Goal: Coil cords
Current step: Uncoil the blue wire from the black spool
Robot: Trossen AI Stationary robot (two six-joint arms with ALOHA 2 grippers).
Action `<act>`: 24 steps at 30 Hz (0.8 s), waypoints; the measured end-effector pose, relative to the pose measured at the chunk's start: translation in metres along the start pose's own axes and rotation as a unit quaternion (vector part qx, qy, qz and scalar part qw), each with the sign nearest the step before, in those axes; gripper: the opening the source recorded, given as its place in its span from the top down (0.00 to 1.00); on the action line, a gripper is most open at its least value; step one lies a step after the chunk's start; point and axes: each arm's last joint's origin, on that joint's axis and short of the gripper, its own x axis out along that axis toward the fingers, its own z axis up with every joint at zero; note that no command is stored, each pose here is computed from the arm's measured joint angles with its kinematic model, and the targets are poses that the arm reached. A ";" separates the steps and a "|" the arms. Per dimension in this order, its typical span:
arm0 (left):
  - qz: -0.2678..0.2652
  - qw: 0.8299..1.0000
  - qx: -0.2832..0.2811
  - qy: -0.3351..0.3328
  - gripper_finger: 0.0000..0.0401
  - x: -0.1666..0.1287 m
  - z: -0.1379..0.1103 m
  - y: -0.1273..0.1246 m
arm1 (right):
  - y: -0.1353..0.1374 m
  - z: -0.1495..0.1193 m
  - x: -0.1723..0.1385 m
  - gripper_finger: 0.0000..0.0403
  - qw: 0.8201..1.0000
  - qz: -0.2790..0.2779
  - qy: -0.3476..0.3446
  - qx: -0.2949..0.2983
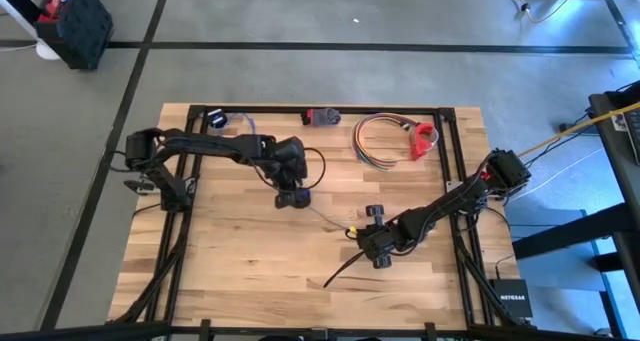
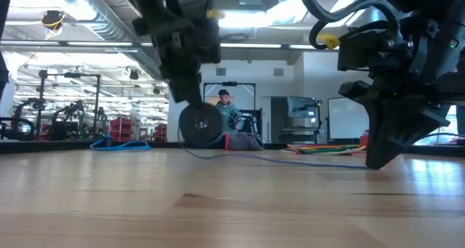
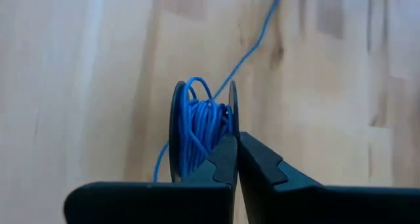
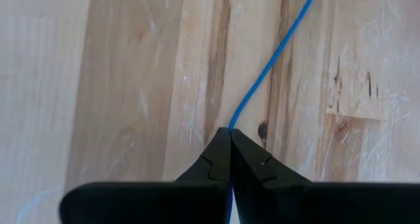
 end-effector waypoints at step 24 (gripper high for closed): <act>0.134 0.986 -0.088 -0.041 0.70 -0.007 -0.026 0.075 | 0.001 0.001 0.000 0.99 1.000 0.009 -0.002 -0.012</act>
